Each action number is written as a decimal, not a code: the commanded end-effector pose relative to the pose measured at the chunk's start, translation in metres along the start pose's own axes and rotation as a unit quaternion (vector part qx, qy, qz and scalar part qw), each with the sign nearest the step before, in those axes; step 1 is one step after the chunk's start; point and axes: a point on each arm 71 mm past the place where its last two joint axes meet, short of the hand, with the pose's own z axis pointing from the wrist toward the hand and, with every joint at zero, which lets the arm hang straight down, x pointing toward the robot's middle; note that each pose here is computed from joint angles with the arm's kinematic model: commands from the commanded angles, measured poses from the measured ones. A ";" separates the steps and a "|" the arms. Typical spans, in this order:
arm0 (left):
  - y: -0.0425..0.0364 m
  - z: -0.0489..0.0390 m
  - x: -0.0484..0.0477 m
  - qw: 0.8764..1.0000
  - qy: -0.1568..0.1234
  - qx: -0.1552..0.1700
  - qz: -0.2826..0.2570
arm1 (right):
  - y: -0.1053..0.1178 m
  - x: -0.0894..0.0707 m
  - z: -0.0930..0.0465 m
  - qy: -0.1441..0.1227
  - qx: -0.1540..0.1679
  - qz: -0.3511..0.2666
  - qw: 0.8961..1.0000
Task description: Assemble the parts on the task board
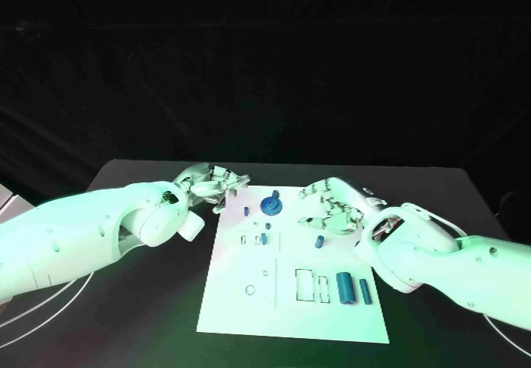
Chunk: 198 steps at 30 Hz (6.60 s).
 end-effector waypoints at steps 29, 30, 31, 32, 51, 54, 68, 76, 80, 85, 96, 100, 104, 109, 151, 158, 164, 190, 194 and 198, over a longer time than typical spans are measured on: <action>-0.0191 0.0508 0.0526 0.897 0.184 -0.211 0.342 | -0.065 -0.054 -0.017 -0.073 0.130 0.104 0.983; -0.0191 0.0518 0.0540 0.895 0.187 -0.213 0.344 | -0.065 -0.054 -0.017 -0.073 0.130 0.104 0.983; -0.0189 0.0532 0.0558 0.893 0.191 -0.214 0.346 | -0.065 -0.054 -0.016 -0.072 0.131 0.104 0.983; -0.0186 0.0542 0.0570 0.892 0.193 -0.216 0.347 | -0.065 -0.054 -0.016 -0.072 0.132 0.105 0.983; -0.0117 0.0660 0.0642 0.881 0.206 -0.235 0.355 | -0.064 -0.053 -0.015 -0.069 0.135 0.106 0.983; -0.0110 0.0669 0.0642 0.880 0.206 -0.237 0.356 | -0.064 -0.053 -0.015 -0.069 0.135 0.106 0.983; -0.0097 0.0685 0.0682 0.875 0.219 -0.241 0.359 | -0.064 -0.052 -0.015 -0.067 0.135 0.107 0.983; -0.0095 0.0687 0.0705 0.873 0.224 -0.242 0.358 | -0.063 -0.051 -0.014 -0.066 0.135 0.107 0.983; -0.0095 0.0686 0.0721 0.873 0.229 -0.242 0.358 | -0.063 -0.050 -0.013 -0.064 0.136 0.107 0.983; -0.0097 0.0685 0.0741 0.872 0.235 -0.241 0.356 | -0.063 -0.049 -0.012 -0.062 0.138 0.107 0.983; -0.0099 0.0689 0.0755 0.874 0.239 -0.241 0.348 | -0.064 -0.048 -0.010 -0.059 0.141 0.106 0.982; -0.0102 0.0695 0.0755 0.876 0.236 -0.240 0.346 | -0.064 -0.048 -0.010 -0.058 0.142 0.106 0.982; -0.0106 0.0699 0.0759 0.878 0.234 -0.239 0.343 | -0.064 -0.048 -0.010 -0.058 0.143 0.106 0.982; -0.0109 0.0700 0.0763 0.879 0.234 -0.238 0.341 | -0.064 -0.048 -0.010 -0.058 0.143 0.106 0.982; -0.0112 0.0424 0.0634 0.915 0.119 -0.182 0.340 | -0.069 -0.052 -0.015 -0.063 0.146 0.105 0.982; -0.0042 0.0389 0.0689 0.910 0.106 -0.173 0.362 | -0.070 -0.052 -0.016 -0.064 0.147 0.105 0.981; 0.0031 0.0385 0.0725 0.904 0.104 -0.174 0.375 | -0.071 -0.052 -0.016 -0.063 0.147 0.105 0.982; 0.0139 0.0352 0.0806 0.890 0.128 -0.184 0.398 | -0.072 -0.051 -0.017 -0.065 0.146 0.104 0.982; 0.0162 0.0332 0.0812 0.889 0.132 -0.185 0.398 | -0.072 -0.051 -0.017 -0.065 0.146 0.103 0.982; 0.0176 0.0327 0.0808 0.888 0.132 -0.187 0.398 | -0.071 -0.051 -0.017 -0.064 0.146 0.104 0.982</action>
